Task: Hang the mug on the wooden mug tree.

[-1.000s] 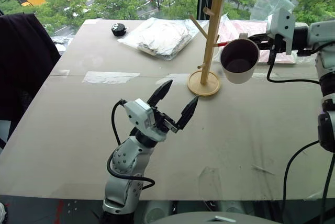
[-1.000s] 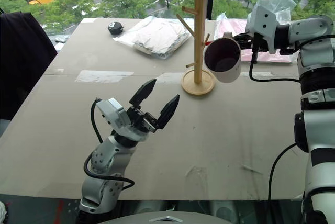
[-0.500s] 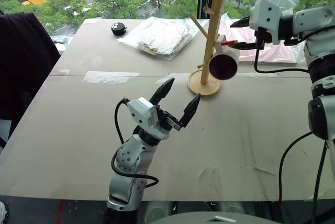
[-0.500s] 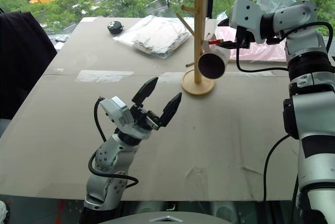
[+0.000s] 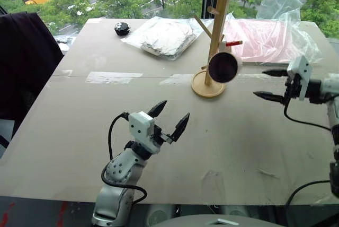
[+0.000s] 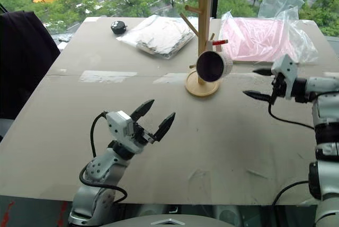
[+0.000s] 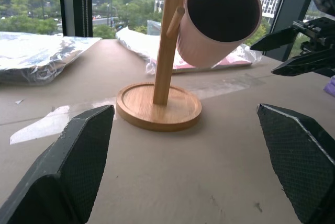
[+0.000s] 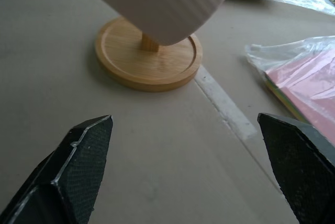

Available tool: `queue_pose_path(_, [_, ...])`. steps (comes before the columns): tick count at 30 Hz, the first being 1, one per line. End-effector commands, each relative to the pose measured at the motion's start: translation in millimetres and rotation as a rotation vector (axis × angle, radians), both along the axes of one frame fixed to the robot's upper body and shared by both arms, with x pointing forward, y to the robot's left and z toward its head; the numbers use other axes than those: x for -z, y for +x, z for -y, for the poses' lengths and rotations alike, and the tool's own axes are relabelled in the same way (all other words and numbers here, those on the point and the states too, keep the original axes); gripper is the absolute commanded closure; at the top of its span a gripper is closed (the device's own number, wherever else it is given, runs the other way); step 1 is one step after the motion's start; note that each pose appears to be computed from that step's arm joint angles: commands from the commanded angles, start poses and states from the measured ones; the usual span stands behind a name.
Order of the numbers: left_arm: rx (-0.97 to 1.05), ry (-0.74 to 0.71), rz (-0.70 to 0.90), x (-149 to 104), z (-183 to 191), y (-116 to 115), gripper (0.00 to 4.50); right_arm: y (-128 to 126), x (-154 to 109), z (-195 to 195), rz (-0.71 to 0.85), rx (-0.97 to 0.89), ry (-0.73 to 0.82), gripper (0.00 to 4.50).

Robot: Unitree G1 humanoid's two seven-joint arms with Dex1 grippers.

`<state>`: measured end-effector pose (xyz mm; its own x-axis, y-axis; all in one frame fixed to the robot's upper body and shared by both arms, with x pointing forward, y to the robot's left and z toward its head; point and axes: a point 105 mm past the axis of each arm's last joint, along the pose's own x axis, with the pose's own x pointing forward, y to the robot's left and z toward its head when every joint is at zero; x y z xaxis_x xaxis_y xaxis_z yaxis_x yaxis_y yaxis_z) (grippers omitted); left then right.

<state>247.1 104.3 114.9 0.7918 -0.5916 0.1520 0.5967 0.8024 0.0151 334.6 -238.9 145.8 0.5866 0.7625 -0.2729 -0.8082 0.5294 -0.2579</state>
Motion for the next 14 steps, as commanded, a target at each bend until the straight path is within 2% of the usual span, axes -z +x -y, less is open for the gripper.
queue_pose_path(1, [0.021,0.110,-0.100,25,-3,-6,0.00,-37,24,-3,-0.005,0.076,0.134,0.02])
queue_pose_path(3, [0.045,0.112,-0.128,28,-2,-9,0.00,-56,37,-7,-0.019,0.099,0.167,0.02])
queue_pose_path(8, [0.109,0.160,-0.194,41,-2,-19,0.00,-85,59,-10,-0.046,0.207,0.204,0.02])
queue_pose_path(14, [0.151,0.208,-0.207,46,-8,-24,0.00,-90,66,-12,-0.029,0.273,0.226,0.02])
